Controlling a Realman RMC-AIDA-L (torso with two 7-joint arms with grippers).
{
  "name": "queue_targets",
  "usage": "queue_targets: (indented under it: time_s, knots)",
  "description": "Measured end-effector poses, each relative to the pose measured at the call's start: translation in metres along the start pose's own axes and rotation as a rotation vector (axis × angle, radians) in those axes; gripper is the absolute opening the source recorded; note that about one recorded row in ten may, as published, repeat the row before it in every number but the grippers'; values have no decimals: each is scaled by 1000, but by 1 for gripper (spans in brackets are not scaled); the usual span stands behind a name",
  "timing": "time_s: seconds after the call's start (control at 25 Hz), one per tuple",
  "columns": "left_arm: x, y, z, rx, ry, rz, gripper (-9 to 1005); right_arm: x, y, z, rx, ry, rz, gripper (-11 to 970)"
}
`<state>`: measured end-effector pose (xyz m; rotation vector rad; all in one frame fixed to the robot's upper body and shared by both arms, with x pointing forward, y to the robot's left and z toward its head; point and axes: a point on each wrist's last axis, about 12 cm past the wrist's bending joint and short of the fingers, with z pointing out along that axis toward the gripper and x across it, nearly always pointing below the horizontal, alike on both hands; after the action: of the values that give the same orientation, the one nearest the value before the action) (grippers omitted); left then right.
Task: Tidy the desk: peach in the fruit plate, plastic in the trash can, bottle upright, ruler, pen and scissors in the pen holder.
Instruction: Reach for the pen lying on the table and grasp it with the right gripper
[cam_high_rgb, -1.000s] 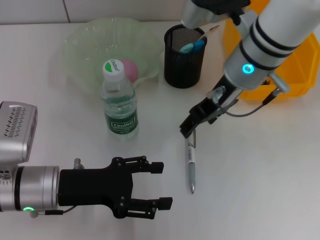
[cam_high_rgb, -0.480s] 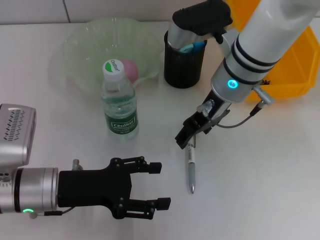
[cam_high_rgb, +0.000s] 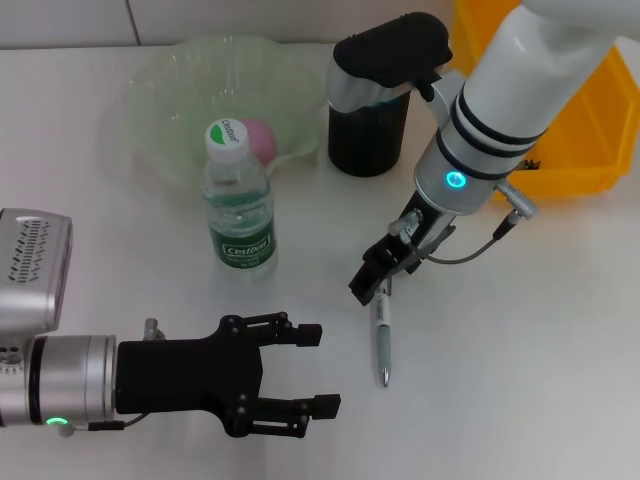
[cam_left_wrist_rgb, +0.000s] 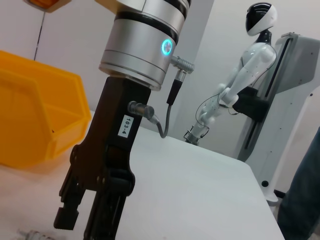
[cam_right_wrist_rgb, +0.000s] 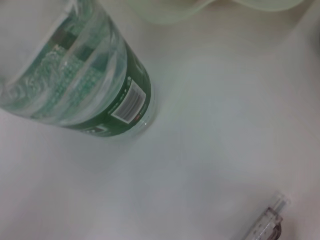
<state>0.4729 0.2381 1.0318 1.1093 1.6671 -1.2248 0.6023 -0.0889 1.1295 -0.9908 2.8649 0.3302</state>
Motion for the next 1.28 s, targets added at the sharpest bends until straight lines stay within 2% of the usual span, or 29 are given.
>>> queue_targets:
  time_s: [1.28]
  knots:
    - [3, 0, 1, -9, 4, -8, 829, -8, 7, 3, 33, 43, -35, 742]
